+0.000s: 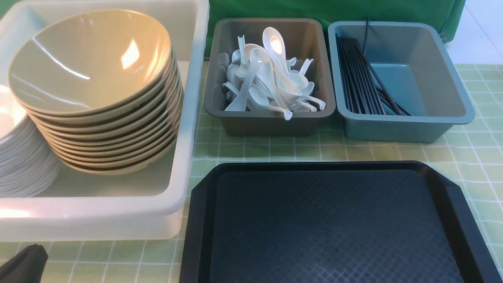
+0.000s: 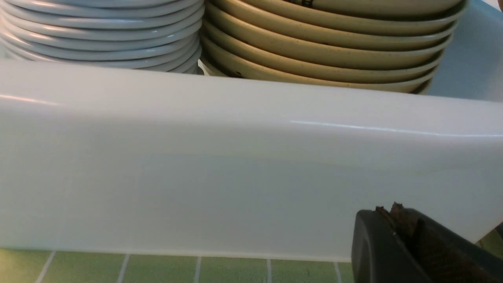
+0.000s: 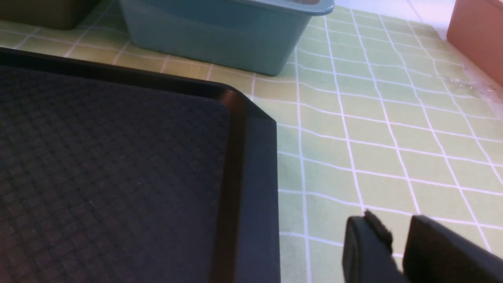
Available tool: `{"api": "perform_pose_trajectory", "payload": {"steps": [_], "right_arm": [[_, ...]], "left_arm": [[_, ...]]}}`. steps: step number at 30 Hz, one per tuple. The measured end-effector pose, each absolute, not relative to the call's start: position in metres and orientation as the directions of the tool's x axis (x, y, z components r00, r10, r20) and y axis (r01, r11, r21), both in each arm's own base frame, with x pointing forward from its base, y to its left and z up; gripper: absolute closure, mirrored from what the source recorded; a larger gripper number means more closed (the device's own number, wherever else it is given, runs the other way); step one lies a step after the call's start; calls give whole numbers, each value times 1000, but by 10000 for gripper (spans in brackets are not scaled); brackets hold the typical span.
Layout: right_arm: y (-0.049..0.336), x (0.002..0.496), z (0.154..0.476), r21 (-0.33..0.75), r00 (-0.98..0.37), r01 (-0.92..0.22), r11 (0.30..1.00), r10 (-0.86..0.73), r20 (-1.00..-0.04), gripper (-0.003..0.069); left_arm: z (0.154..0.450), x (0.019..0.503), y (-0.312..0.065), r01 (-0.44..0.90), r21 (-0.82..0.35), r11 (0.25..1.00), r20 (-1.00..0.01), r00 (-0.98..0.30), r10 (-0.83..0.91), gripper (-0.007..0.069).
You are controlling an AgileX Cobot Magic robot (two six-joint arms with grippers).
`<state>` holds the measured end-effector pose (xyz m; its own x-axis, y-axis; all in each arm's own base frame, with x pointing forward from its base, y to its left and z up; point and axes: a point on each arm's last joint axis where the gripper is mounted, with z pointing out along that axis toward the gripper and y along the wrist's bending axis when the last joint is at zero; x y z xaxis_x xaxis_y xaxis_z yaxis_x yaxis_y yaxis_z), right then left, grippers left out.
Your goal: On green table put chopsticks spoon bowls plates into blue grey white boxes.
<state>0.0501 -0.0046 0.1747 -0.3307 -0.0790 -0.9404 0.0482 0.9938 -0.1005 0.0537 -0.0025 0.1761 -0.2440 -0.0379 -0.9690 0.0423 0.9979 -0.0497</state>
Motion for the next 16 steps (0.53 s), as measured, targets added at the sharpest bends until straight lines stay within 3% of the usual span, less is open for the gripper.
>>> {"api": "perform_pose_trajectory", "payload": {"steps": [16], "right_arm": [[-5,50,175,-100,-331,48,994,-79,-940,486]], "left_arm": [[176,54,-3,42,-50,998,-969,-244,-38,627]]}}
